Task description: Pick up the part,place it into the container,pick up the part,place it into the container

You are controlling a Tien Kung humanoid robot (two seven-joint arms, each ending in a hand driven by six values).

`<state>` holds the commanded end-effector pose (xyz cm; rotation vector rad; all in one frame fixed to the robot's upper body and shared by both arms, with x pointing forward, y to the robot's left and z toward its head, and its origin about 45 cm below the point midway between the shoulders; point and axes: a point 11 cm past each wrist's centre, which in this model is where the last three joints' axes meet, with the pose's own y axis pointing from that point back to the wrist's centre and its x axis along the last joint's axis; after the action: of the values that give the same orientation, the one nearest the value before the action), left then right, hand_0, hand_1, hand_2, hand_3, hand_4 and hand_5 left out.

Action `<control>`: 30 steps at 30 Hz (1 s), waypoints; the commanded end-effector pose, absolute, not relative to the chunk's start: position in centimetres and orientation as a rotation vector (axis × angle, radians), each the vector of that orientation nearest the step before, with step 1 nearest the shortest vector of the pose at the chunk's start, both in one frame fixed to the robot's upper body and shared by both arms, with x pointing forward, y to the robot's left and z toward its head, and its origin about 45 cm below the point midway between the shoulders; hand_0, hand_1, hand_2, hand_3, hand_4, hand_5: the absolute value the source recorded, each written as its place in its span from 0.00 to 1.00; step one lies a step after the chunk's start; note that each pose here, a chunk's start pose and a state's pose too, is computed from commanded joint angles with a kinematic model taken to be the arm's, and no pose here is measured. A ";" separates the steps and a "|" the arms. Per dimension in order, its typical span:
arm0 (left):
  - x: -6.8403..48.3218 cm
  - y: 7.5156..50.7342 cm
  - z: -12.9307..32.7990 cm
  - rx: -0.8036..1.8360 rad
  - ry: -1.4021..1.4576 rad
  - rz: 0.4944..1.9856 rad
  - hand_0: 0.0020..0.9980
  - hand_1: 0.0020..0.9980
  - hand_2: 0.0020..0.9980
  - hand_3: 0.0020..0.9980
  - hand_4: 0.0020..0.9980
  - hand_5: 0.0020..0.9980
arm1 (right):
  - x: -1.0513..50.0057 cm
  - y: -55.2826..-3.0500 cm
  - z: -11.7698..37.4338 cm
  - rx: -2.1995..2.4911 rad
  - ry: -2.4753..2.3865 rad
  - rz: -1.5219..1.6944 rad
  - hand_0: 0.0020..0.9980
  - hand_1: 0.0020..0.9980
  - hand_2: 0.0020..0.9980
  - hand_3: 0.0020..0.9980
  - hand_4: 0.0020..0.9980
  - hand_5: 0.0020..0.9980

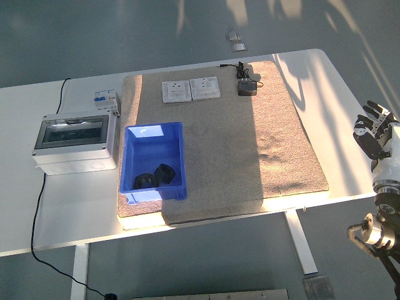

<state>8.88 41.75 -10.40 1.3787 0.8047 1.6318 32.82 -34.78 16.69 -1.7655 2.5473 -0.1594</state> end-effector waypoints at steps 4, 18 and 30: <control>8.6 41.5 -10.5 1.375 0.816 1.633 0.68 0.67 0.70 0.63 0.65 0.77 | 32.8 -34.8 17.0 -1.726 2.536 -0.151 0.77 0.68 0.73 0.70 0.49 0.05; 8.2 41.2 -10.7 1.373 0.832 1.626 0.68 0.67 0.71 0.63 0.66 0.77 | 32.7 -34.5 17.3 -1.652 2.499 -0.117 0.77 0.67 0.72 0.68 0.56 0.05; 8.2 41.3 -10.7 1.390 0.839 1.611 0.68 0.67 0.71 0.63 0.67 0.77 | 32.7 -34.1 17.5 -1.655 2.470 -0.122 0.78 0.67 0.72 0.67 0.58 0.05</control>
<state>8.20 41.31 -10.70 1.3897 0.8392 1.6109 32.68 -34.10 17.49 -1.6546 2.4698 -0.1223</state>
